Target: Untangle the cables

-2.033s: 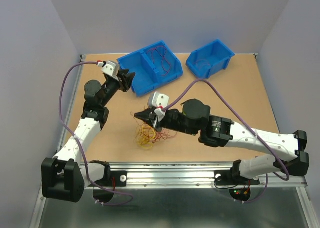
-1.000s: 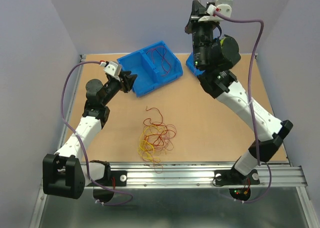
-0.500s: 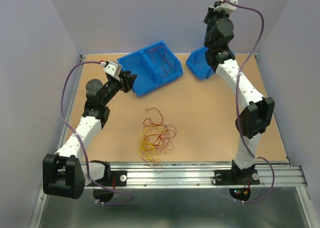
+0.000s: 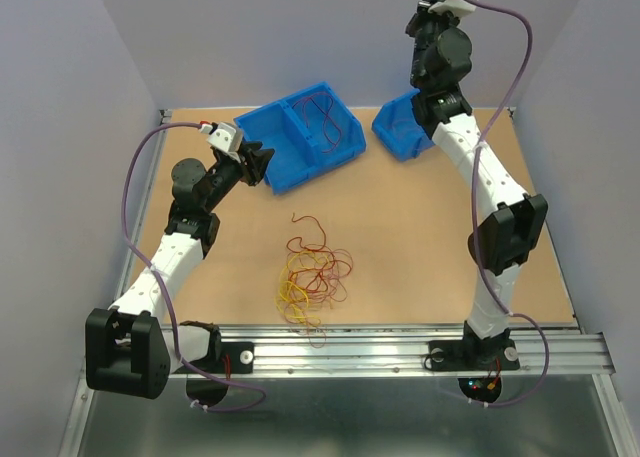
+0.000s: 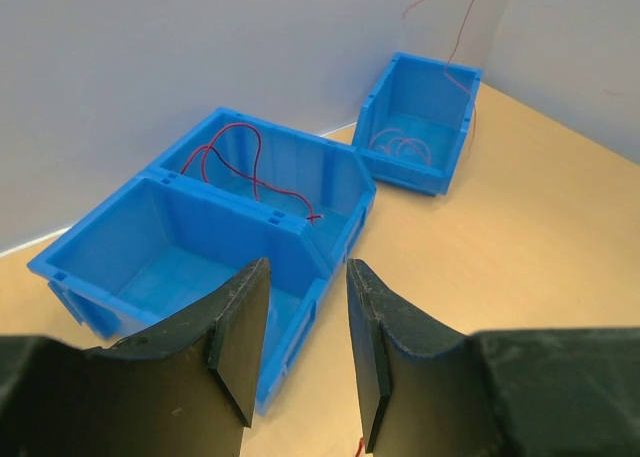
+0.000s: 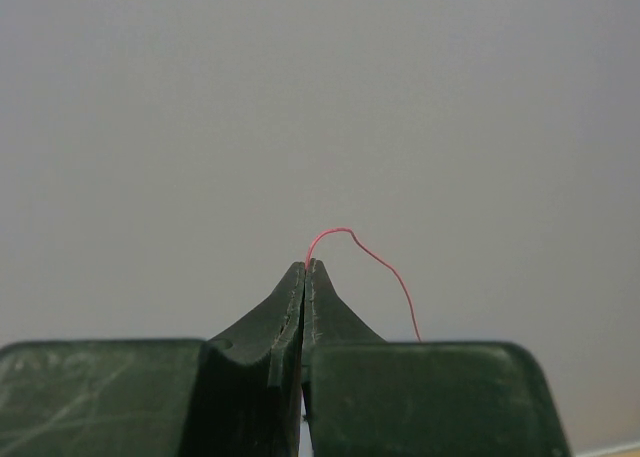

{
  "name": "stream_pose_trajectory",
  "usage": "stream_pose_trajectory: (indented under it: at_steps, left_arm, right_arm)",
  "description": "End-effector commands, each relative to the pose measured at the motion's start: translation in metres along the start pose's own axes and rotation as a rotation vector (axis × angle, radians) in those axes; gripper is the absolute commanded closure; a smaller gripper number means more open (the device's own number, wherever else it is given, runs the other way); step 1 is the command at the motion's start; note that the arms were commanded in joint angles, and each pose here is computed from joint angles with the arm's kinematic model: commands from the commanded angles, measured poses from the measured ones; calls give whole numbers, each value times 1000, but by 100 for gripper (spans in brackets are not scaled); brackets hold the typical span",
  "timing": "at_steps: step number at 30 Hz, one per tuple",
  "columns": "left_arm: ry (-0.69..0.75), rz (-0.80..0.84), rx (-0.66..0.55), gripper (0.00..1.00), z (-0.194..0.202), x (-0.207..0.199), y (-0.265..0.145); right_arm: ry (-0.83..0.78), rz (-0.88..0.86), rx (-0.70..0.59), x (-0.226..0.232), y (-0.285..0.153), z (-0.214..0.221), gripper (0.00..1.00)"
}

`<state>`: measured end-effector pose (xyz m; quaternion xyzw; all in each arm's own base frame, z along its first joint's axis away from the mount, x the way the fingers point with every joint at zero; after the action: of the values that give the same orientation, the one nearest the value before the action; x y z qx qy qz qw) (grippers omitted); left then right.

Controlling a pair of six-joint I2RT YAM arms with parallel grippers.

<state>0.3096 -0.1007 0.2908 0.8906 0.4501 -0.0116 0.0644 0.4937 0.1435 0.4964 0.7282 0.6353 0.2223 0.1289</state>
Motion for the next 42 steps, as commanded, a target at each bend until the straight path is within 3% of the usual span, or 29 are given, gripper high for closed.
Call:
stream_pose_trajectory:
  at_steps: [1,12,25,42]
  left_arm:
    - [50,16,-75,52,-23,-1,2]
    - [53,19,-74,52,-23,-1,3]
    - [49,24,-61,52,-20,1,7]
    - [49,38,-54,52,-18,0,7]
  right_arm:
    - [131,-58,-187,-3,-6,-93,99]
    - [205,-111,-305,-2,-6,-147,100]
    - [262,-101,-395,9,13,-138,99]
    - [229,-122,-326,24,26,-72,99]
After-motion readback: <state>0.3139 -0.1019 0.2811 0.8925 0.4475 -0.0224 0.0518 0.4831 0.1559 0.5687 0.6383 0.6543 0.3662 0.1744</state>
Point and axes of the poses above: each gripper's point midway between its finger pads, its own y axis out along the fingers, its own x axis along the line the jaws close on, z = x × y, the point moved 8 cm from there along -y, back along the fingers, and after that the axes turned 2 degrees about -y, right-handed, at the moved point
